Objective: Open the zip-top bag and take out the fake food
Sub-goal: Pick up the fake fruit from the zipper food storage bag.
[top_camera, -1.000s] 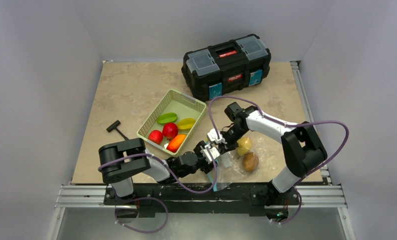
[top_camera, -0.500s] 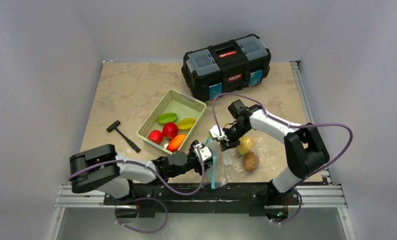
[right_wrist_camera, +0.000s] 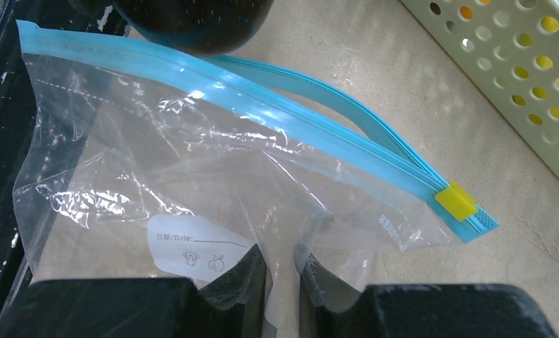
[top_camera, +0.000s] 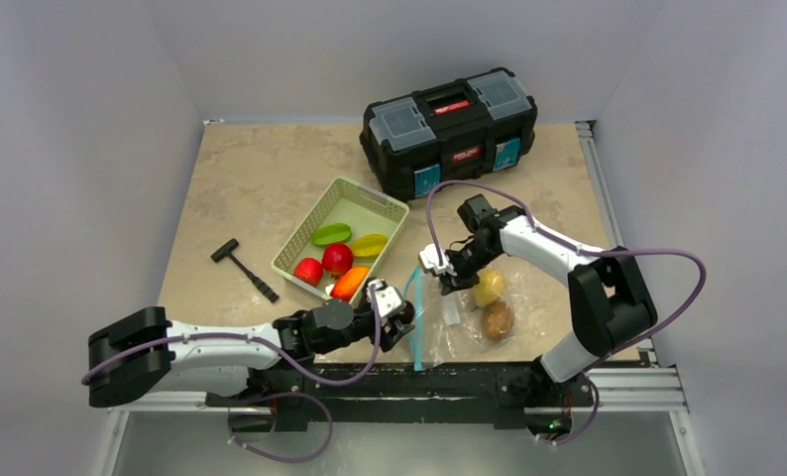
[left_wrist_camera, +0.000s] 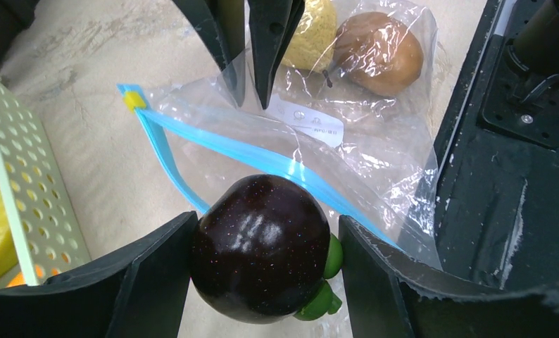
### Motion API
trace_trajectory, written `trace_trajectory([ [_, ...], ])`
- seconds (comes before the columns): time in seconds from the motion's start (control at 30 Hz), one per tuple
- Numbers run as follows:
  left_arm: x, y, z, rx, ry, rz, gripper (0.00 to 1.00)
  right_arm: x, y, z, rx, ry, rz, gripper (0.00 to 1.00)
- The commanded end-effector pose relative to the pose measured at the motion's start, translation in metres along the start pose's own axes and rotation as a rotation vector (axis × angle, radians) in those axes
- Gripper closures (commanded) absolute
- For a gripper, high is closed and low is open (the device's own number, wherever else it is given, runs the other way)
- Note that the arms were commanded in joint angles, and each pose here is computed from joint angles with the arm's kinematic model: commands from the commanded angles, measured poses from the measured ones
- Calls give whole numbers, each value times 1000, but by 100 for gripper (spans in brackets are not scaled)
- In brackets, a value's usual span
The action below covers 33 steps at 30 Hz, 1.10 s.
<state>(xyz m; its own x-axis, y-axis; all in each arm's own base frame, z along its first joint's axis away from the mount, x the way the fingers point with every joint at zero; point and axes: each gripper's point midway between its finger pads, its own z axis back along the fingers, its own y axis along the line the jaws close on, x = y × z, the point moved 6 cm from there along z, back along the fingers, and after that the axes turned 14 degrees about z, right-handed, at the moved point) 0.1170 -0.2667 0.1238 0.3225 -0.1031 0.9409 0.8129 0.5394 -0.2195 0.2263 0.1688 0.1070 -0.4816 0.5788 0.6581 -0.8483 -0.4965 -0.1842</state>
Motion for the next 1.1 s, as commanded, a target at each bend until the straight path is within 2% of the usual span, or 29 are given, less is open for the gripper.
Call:
trace_trajectory([
  [0.0,9,-1,12,20,12,43,100,4,-3,7,-33,1,17,81],
  [0.73,46,16,60,203,5,83,100,0,-3,7,-36,12,12,81],
  [1.07,66,29,73,270,-11,150,100,-2,-4,8,-42,15,8,81],
])
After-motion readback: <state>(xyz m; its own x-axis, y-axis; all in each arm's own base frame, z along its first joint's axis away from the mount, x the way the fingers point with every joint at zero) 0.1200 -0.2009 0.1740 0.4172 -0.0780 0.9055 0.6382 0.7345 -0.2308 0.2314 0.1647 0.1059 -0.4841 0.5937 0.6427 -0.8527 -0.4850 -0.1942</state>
